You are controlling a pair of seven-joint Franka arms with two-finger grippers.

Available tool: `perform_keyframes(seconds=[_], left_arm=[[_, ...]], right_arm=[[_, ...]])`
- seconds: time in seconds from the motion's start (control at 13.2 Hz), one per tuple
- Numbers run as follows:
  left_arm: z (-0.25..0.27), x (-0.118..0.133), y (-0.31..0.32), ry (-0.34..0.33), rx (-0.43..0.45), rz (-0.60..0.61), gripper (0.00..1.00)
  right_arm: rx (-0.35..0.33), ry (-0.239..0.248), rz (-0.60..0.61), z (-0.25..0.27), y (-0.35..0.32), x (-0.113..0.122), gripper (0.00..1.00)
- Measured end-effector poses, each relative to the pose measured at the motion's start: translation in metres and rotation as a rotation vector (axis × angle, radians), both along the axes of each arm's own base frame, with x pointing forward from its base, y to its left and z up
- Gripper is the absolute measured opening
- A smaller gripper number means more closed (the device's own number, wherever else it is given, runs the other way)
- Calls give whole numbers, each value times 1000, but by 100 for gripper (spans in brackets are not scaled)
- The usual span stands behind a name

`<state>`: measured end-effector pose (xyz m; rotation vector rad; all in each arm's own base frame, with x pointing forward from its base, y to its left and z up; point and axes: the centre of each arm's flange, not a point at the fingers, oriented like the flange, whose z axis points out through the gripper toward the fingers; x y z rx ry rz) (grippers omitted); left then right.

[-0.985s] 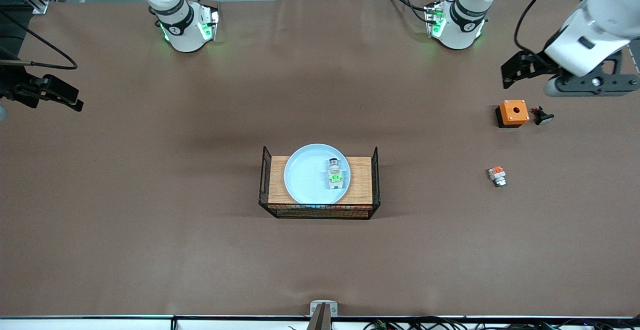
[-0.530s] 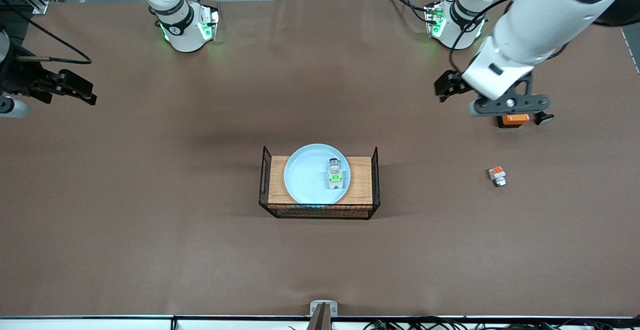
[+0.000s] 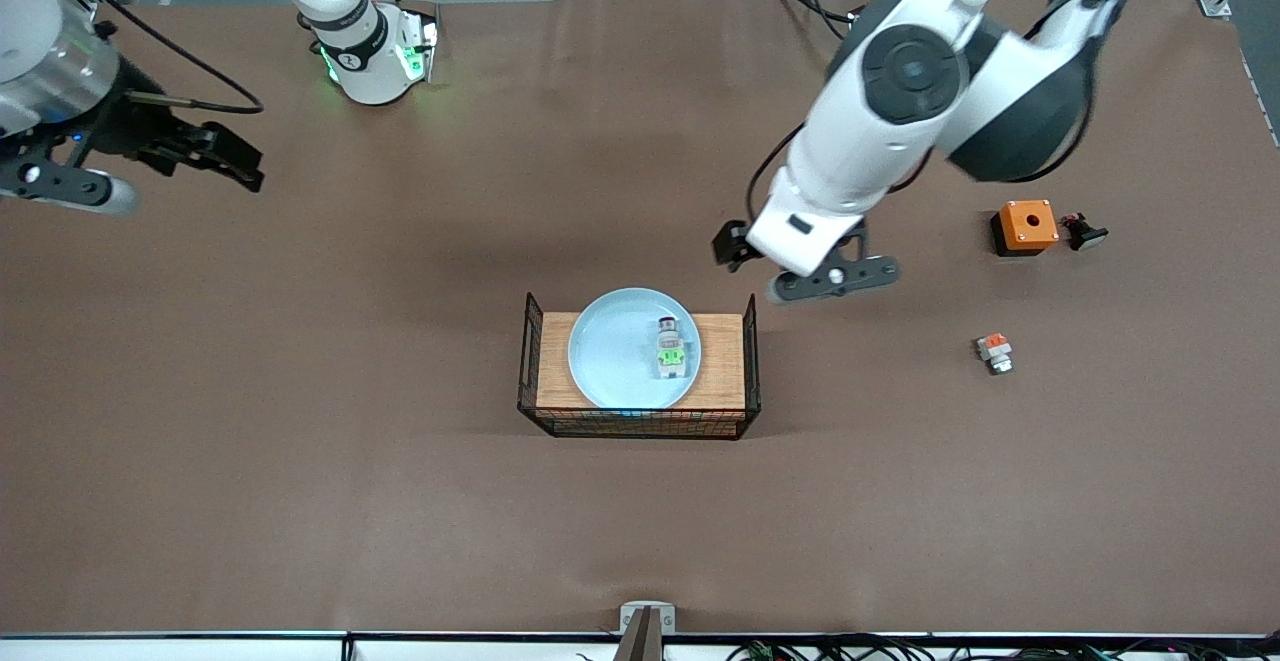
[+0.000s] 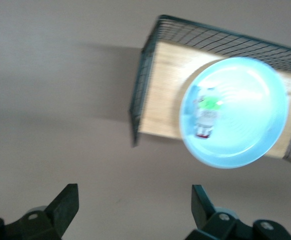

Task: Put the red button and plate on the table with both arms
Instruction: 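Lower the left gripper onto the green button and close it, then carry the green button out while the right gripper reaches the plate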

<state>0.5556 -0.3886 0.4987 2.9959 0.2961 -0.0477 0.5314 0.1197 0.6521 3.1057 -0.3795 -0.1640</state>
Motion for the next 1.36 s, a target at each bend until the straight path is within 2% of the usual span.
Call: perform_keyframes(seconds=[0.23,0.3,0.45,0.53,0.68,0.83,1.36], left_arm=[[-36,-5,-50,-47,-2,-20,97],[-49,-5,-65,-67,0,-13,95],[-78,-2,-88,-105,10,8,94],[-92,-1,-95,-127,24,9,89],[-114,3,-105,-175,49,6,85],[-129,10,-107,-205,48,10,85],[-147,16,-104,-207,64,-33,73]], right_arm=[[96,44,-121,1,18,-6,100],[106,51,-157,2,20,-7,100],[107,49,-236,2,31,-8,100],[106,45,-261,1,40,-9,100],[103,41,-295,-8,56,-9,100],[96,46,-334,-17,69,-11,100],[83,40,-500,-59,127,-20,100]])
